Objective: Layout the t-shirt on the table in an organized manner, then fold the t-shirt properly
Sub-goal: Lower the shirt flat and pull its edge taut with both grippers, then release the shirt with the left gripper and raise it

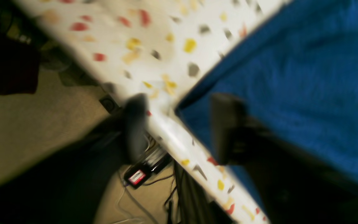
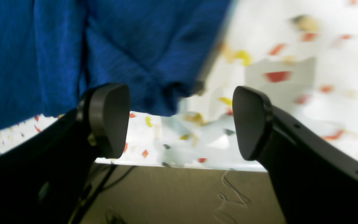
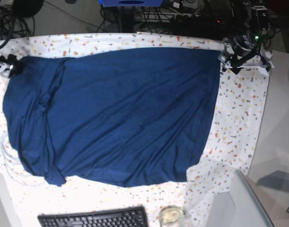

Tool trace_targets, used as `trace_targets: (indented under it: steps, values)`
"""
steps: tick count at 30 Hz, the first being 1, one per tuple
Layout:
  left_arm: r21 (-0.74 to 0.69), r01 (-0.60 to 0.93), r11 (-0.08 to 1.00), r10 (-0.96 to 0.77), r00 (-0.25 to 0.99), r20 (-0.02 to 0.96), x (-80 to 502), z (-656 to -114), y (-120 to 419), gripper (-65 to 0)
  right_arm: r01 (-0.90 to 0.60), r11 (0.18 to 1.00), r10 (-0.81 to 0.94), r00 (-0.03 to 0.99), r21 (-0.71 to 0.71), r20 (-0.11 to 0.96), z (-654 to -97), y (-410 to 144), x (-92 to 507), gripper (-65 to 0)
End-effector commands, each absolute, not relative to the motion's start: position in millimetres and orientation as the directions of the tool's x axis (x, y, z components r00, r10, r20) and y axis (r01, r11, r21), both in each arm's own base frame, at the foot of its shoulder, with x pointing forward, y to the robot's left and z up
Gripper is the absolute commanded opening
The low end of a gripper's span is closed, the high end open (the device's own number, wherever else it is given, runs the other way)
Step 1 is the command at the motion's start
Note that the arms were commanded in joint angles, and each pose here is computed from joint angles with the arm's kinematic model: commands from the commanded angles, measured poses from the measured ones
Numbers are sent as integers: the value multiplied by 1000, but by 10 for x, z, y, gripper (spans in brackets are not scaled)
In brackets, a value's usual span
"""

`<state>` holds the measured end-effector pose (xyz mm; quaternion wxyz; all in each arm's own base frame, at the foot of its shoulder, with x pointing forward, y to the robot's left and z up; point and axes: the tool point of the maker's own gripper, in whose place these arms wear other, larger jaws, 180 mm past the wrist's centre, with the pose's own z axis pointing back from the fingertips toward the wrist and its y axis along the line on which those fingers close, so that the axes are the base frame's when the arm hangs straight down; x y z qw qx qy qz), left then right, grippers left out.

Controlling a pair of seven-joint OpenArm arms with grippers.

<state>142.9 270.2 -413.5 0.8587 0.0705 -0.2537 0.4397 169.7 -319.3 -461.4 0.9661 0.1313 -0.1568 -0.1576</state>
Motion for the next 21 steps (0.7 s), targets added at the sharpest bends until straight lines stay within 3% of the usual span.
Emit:
trace_targets:
  steps: [1, 9, 14, 21]
  values:
    - [-101, -794, 599, 705, 464, 536, 1455, -4035, 2798, -232, 267, 918, -356, 881, 294, 312, -4469, -3351, 1785, -176]
    - [-104, -806, 583, 703, 436, 561, 1480, -3978, 2902, -216, 357, 900, -434, 798, 252, 418, -4119, -3913, 1873, -176]
    - [-147, -780, 608, 661, 394, 639, 1697, -3790, 2933, -217, 340, 903, -427, 777, 263, 462, -4008, -3933, 2093, -176]
    - [-169, -762, 625, 652, 391, 650, 1806, -3751, 2906, -217, 281, 919, -386, 786, 277, 482, -3956, -3790, 2352, -176]
